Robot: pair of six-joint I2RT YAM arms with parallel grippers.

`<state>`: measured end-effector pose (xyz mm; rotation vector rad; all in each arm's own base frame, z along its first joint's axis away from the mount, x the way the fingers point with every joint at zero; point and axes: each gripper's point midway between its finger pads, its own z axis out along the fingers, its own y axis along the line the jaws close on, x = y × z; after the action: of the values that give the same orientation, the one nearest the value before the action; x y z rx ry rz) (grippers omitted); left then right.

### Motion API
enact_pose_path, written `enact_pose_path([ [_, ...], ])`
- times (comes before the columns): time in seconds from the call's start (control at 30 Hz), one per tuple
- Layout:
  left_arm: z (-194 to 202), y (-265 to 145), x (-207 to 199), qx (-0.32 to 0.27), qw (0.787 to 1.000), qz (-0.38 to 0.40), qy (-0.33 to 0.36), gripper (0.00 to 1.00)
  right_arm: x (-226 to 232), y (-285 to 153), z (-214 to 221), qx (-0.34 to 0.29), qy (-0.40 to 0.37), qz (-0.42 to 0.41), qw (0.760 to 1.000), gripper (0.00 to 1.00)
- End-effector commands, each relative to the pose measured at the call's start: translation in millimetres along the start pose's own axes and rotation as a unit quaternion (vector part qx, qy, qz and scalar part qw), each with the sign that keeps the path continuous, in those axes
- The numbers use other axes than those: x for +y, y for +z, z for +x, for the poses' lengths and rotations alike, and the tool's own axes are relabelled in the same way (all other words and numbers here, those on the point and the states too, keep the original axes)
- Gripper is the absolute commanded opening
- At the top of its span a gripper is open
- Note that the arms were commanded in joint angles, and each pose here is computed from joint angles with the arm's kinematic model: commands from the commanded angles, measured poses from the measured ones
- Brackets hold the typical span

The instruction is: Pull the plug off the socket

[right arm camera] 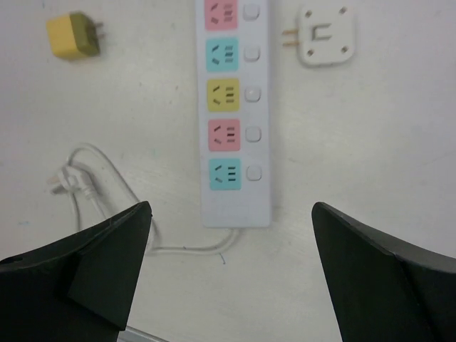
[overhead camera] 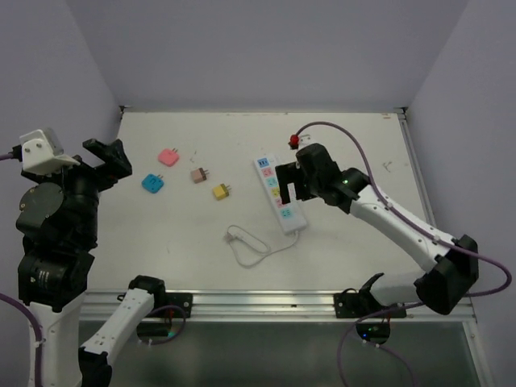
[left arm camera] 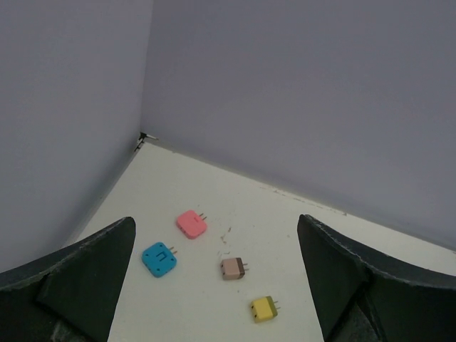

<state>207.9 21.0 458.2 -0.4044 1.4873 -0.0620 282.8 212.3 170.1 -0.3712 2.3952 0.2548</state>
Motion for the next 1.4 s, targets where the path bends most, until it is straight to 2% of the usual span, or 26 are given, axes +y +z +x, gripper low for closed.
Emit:
enact_pose_path([
  [0.0, -17, -12, 6, -0.016, 1.000, -0.006, 0.012, 1.00, -45, -68, -46, -0.095, 0.006, 0.099, 0.991, 0.99],
  [0.13, -32, -20, 12, -0.033, 0.999, -0.020, 0.013, 1.00, -93, -151, -73, -0.204, 0.036, 0.189, 0.960, 0.99],
  [0.17, -36, -23, 15, -0.036, 0.999, -0.027, 0.013, 1.00, -103, -184, -79, -0.248, 0.055, 0.193, 0.948, 0.99],
  [0.27, -49, -28, 17, -0.050, 0.998, -0.032, 0.017, 1.00, -137, -247, -77, -0.323, 0.093, 0.241, 0.911, 0.99],
  [0.33, -58, -32, 19, -0.061, 0.997, -0.036, 0.014, 1.00, -155, -275, -71, -0.351, 0.102, 0.271, 0.891, 0.99],
  [0.43, -71, -40, 25, -0.076, 0.996, -0.046, 0.009, 1.00, -167, -309, -61, -0.387, 0.101, 0.269, 0.876, 0.99],
  [0.73, -77, -49, 39, -0.098, 0.993, -0.072, -0.002, 1.00, -182, -345, -37, -0.454, 0.101, 0.253, 0.848, 0.99],
  [1.17, -66, -47, 46, -0.102, 0.991, -0.084, -0.012, 1.00, -176, -329, -40, -0.444, 0.085, 0.249, 0.857, 0.99],
  [1.37, -66, -48, 50, -0.121, 0.988, -0.091, -0.027, 1.00, -176, -331, -40, -0.445, 0.086, 0.245, 0.857, 0.99],
])
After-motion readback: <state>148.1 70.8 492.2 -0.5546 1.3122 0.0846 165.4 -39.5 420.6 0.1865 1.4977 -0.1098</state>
